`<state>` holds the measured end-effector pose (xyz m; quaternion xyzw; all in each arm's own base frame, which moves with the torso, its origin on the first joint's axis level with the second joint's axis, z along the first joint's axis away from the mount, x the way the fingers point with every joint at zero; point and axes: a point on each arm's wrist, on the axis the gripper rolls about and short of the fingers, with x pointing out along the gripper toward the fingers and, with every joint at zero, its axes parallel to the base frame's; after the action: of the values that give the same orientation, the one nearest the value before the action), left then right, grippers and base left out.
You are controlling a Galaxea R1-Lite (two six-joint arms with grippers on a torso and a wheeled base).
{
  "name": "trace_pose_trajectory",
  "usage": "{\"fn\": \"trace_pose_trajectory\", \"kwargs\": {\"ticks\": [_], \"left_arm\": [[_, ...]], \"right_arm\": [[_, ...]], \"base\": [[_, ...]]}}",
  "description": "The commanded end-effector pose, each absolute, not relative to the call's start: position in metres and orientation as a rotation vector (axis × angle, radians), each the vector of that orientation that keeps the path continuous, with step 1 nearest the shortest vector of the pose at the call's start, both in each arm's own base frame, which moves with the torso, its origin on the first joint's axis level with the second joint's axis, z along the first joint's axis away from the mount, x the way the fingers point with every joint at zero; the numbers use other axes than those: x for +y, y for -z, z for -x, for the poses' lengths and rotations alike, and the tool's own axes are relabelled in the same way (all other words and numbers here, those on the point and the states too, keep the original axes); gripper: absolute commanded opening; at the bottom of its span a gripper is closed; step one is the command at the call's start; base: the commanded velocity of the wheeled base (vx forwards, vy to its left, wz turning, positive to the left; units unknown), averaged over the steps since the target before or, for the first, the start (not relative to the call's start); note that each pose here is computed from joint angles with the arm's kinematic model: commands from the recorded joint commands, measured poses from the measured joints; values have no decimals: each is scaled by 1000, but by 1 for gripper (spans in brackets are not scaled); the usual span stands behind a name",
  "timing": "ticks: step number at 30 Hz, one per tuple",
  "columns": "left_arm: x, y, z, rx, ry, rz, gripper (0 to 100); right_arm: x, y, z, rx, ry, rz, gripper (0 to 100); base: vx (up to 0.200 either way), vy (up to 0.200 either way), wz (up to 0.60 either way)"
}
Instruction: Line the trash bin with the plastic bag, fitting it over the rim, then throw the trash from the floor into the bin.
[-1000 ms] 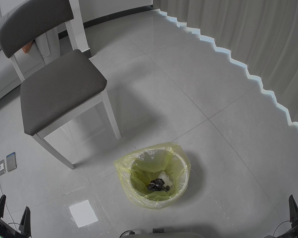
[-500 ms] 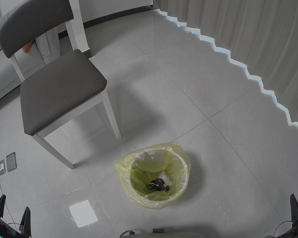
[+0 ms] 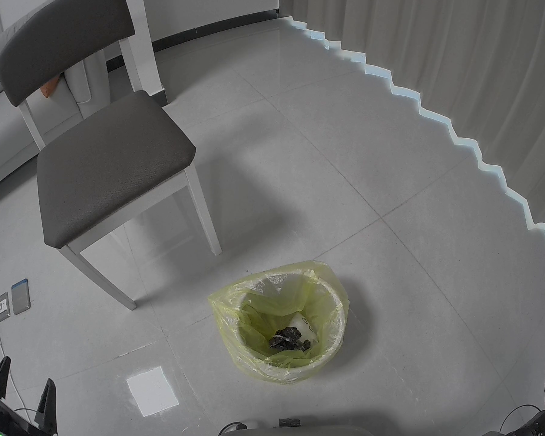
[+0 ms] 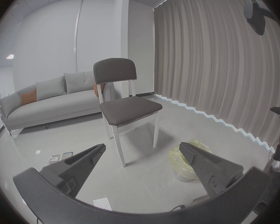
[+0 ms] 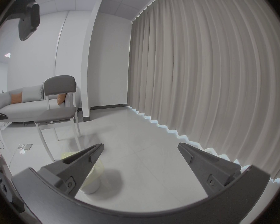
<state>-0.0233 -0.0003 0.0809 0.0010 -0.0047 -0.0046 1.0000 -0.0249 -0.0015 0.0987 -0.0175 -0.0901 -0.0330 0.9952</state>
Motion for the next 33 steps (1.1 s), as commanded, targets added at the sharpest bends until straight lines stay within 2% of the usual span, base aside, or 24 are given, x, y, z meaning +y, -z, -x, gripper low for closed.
{"fn": "trace_pose_trajectory", "kwargs": {"ticks": [1,9,16,33], "left_arm": [[0,-76,23,-2,11,-3,100],[0,-76,23,-2,12,-3,100],[0,-76,23,-3,12,-3,100],[0,-76,23,-3,12,-3,100]], "right_arm": [[-2,-80,23,-41,91,-68,100],[-1,-76,23,5,32,29,100],[-1,-75,23,0,28,-28,100],[-1,-76,23,-2,23,-5,100]], "base": [[0,0,0],[0,0,0],[0,0,0],[0,0,0]]}}
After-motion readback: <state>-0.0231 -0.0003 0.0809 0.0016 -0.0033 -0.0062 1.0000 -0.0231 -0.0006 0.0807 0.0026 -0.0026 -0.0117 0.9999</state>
